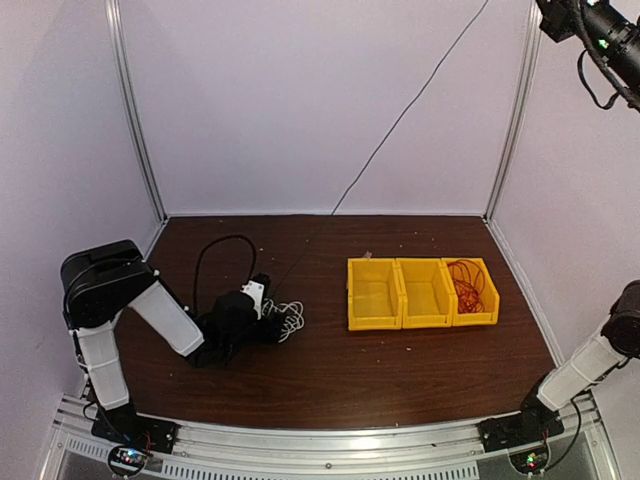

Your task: Untangle the cables

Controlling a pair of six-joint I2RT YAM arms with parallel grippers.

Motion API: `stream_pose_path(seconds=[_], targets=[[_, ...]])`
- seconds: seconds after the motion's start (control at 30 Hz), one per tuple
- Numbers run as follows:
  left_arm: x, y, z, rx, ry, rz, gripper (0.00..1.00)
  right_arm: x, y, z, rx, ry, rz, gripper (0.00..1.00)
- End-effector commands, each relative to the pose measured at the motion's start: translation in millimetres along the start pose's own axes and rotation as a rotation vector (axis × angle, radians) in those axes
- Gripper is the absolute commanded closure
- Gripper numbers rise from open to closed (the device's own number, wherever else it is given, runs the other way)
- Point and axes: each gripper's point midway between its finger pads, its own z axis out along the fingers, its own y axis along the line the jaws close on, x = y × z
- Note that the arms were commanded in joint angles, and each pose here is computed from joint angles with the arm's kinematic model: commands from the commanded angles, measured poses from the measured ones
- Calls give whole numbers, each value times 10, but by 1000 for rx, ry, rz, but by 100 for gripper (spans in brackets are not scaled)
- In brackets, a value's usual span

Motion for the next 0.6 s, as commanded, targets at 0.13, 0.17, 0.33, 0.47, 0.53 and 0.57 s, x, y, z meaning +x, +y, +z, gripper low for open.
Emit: stream_pose_path(seconds=[0.13,0.17,0.33,0.47,0.53,0.57], targets=[[170,544,-452,-186,96,18,22,1300,1142,340,-396,202,131,100],[76,601,-543,-210,71,13,22,1541,1356,321,-460,246,155,100],[-351,851,-1018,-307,-28,-4,21,2904,2555,-305,-800,534,269,100],[-503,970,-1288,-325,-84,-43,19,3663,3138,-1042,-971,729,309,100],[-515,1005,-1352,-327,-96,-62,19,3900,3257,-1333,-1009,802,311,100],[-527,1002,-1367,-322,-103,-69,19,4002,3287,-1461,-1019,840,309,100]])
